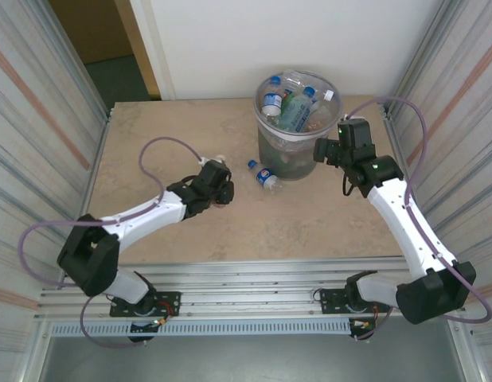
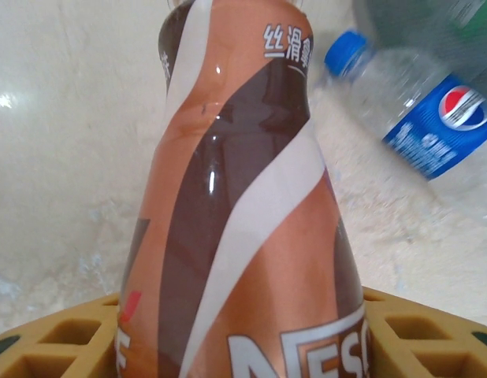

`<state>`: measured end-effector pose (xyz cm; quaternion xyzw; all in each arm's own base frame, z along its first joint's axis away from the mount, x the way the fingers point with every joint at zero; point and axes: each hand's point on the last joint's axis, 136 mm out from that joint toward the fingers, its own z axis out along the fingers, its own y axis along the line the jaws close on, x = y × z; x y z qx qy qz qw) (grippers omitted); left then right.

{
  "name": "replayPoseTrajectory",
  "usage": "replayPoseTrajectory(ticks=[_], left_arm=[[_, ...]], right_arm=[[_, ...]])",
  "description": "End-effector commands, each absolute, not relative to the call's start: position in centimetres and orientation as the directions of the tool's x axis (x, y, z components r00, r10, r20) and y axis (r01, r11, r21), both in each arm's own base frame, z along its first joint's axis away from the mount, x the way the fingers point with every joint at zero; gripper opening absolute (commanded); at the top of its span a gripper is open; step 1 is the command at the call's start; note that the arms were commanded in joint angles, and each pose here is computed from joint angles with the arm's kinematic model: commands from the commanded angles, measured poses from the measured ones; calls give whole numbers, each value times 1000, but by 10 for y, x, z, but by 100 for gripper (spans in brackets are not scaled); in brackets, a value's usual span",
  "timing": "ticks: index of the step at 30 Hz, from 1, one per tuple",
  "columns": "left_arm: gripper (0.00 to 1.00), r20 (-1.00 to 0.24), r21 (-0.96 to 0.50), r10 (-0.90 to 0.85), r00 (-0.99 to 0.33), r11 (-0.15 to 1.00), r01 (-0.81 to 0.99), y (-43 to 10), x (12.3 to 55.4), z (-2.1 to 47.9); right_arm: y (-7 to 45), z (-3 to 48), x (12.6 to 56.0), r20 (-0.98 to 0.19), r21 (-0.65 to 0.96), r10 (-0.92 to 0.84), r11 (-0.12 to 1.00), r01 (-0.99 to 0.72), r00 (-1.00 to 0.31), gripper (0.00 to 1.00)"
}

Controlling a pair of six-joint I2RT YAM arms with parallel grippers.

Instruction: Put the plastic bottles in the bin

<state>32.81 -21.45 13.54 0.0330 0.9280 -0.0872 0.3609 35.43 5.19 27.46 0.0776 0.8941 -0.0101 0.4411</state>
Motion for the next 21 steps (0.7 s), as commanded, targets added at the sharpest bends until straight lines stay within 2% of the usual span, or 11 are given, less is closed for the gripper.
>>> replayPoseTrajectory(ticks=[1,10,21], left_arm=[[36,-734,-115,10,-679,984,138,-202,327,165],[36,-870,-152,4,-493,949,276,-208,330,265],[36,-961,-188,-19,-276,777,601,-282,343,389]], right_arm=[[42,277,346,-795,86,185,977,194,-577,98],[32,264,334,-773,121,244,963,241,-586,98],[9,246,312,-738,182,349,927,328,-578,98]])
